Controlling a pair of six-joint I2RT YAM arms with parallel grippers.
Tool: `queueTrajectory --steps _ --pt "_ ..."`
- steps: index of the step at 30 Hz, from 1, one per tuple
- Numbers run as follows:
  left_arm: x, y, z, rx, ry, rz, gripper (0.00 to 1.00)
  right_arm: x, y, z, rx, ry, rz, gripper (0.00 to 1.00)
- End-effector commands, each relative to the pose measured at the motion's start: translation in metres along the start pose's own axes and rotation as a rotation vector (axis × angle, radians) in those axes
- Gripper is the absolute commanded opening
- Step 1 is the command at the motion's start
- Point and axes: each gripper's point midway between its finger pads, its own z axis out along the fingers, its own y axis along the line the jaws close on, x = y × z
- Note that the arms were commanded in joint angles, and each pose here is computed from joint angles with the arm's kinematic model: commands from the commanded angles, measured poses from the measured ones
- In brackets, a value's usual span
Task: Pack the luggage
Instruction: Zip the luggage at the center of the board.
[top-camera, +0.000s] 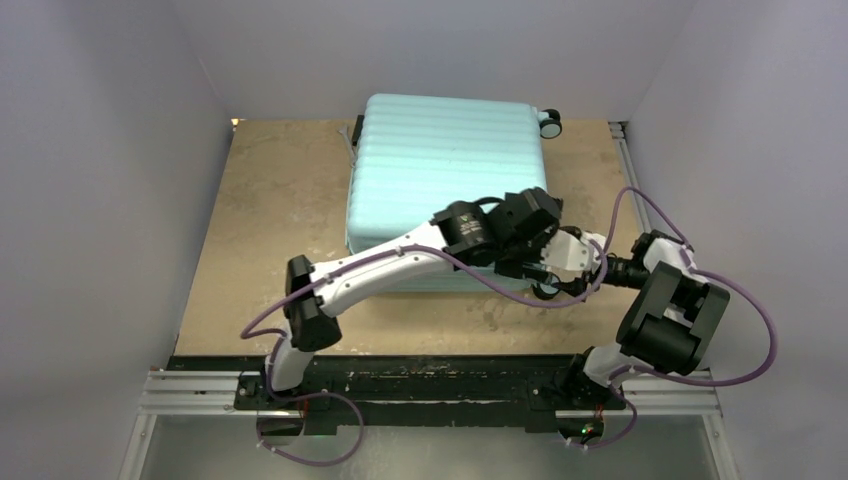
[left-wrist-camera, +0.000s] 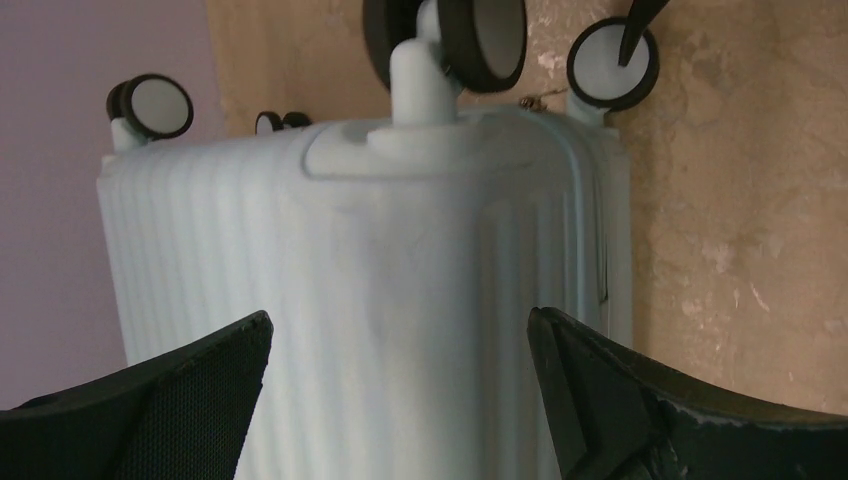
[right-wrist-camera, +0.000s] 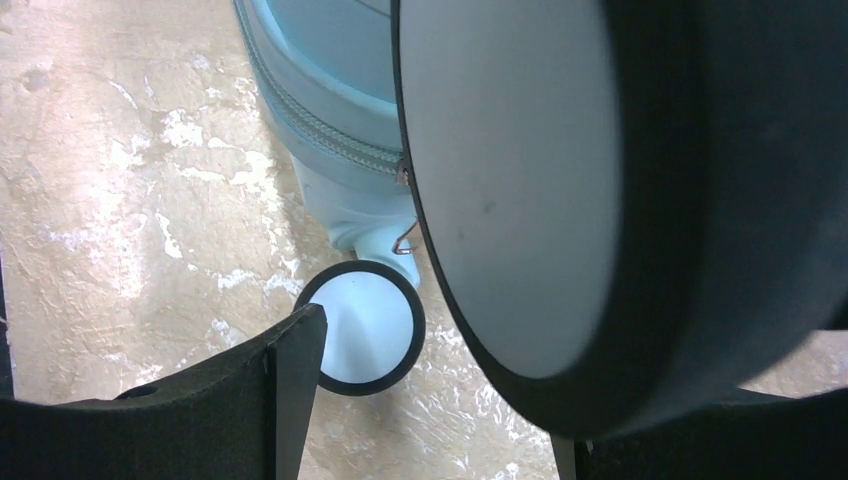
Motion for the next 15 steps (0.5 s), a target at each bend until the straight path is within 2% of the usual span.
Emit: queueTrajectory --steps 1,4,8,12,15 --pt "-0.041 0.016 0.024 -0.110 -0.093 -0.010 0.99 -0.009 0.002 0.000 0.015 -0.023 -0.010 0.76" --pt "-0.055 0.025 0.035 -0.166 -0.147 -0.051 0.99 -0.006 -0.009 -0.002 0.041 -0.023 0.039 0.74" --pt "-0.074 0.020 0.045 -0.163 -0.214 -0.061 0.99 0.001 -0.023 -0.009 0.085 -0.029 0.137 0.73" --pt "-0.085 0.013 0.059 -0.171 -0.240 -0.056 0.99 0.012 -0.045 -0.023 0.146 -0.026 0.227 0.73" --pt "-0.089 0.008 0.072 -0.164 -0.247 -0.049 0.99 0.020 -0.051 -0.035 0.175 -0.022 0.238 0.73"
